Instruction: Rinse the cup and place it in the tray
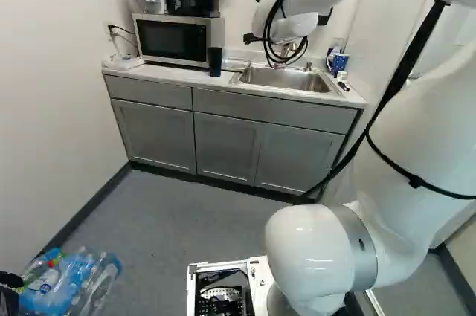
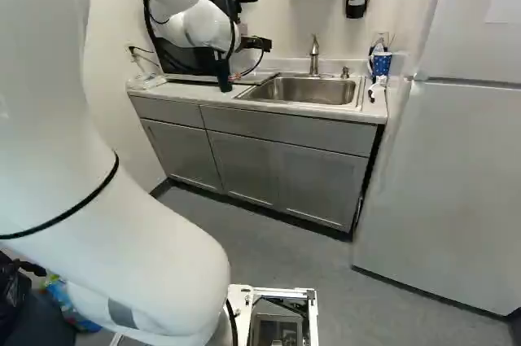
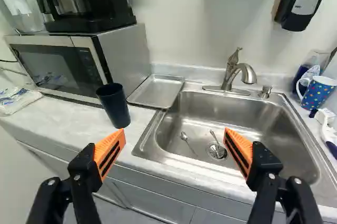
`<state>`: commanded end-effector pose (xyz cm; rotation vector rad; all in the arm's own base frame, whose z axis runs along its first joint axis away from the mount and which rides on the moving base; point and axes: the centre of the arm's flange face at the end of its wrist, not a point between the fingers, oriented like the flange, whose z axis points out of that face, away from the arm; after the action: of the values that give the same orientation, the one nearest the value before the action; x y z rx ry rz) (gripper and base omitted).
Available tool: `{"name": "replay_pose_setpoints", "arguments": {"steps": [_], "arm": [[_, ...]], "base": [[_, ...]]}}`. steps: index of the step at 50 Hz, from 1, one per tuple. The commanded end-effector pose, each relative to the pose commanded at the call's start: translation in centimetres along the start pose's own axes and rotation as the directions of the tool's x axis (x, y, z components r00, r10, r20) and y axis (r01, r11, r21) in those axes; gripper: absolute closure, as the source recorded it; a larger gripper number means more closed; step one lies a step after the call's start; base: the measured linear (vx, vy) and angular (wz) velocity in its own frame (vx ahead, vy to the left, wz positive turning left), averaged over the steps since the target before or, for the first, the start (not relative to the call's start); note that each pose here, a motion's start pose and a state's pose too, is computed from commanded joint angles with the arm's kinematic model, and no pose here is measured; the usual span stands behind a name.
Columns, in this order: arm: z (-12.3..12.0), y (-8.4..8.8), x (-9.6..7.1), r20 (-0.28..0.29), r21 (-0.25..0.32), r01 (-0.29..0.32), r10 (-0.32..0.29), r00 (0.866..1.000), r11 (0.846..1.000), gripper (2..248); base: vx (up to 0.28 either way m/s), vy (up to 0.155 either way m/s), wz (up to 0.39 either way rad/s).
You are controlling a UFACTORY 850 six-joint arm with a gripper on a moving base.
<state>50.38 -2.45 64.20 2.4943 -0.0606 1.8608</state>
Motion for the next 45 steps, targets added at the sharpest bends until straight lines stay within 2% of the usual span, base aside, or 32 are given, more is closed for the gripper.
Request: {"name": "replay_pose_setpoints", "arguments": {"steps": [45], "arm": [[-0.3, -0.1, 4.0, 0.03, 0.001, 0.0, 0.0, 1.0, 1.0, 3]], "base": [[0.0, 0.0, 0.0]]}}
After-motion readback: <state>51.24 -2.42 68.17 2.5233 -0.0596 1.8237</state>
